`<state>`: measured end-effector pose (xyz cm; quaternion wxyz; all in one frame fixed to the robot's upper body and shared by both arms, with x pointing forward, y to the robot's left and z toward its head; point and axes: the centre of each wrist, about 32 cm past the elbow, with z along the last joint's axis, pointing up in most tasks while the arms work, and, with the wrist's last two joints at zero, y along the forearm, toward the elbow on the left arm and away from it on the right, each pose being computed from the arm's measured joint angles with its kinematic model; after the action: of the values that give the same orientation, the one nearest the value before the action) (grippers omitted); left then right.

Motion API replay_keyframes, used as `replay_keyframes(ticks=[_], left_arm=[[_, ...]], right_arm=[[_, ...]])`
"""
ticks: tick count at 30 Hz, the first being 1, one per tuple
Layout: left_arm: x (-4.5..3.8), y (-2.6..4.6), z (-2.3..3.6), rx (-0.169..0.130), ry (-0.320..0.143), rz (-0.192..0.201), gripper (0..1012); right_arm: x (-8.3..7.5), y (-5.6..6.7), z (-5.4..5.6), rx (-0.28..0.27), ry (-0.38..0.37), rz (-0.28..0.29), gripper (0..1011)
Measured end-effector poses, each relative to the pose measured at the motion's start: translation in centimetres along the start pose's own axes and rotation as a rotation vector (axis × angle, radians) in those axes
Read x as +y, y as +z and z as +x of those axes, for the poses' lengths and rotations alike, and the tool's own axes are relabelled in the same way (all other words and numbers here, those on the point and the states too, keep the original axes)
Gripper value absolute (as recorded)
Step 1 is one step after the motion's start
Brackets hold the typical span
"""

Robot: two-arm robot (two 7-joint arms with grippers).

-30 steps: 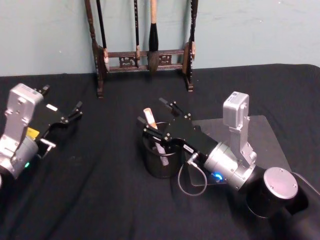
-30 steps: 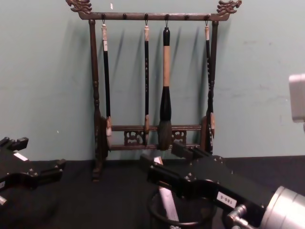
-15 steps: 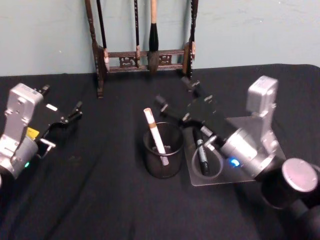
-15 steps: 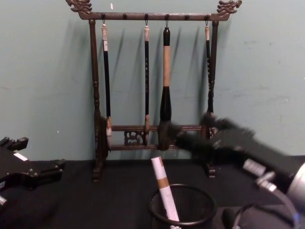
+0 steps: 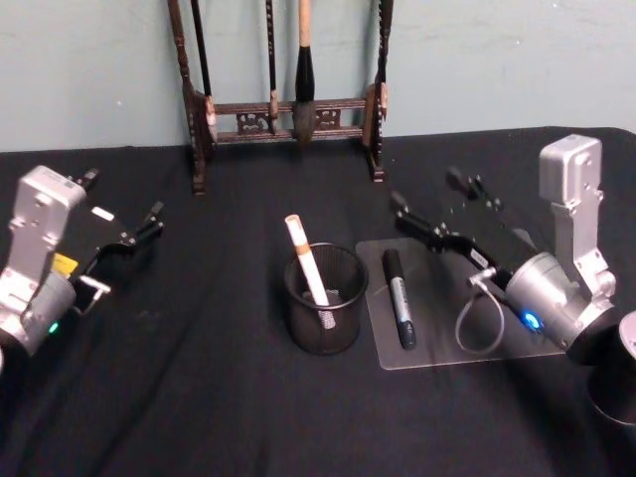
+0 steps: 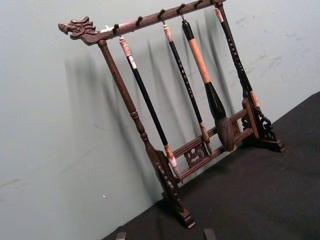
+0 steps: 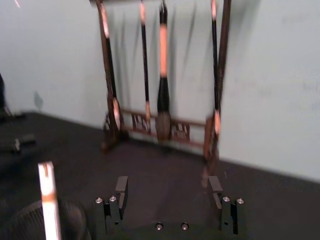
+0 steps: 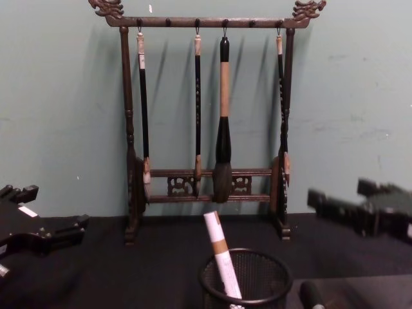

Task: Pick up the water-based marker from the table and place it into the pen holder.

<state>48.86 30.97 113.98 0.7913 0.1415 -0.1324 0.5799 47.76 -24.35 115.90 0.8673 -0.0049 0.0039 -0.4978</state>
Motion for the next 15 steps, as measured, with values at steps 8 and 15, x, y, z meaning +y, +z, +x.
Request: replay_keyframes(ticks=[8,15], left_arm=[[0.0,0.0,0.0,0.0,0.0,0.0,1001],[0.0,0.0,0.0,0.0,0.0,0.0,1001]], right_arm=[[0.0,-0.2,-0.2,0.017,-0.009,-0.208,1002],[0.8,-0.5,-0.6,0.03,-0.005,-0.285,1002]])
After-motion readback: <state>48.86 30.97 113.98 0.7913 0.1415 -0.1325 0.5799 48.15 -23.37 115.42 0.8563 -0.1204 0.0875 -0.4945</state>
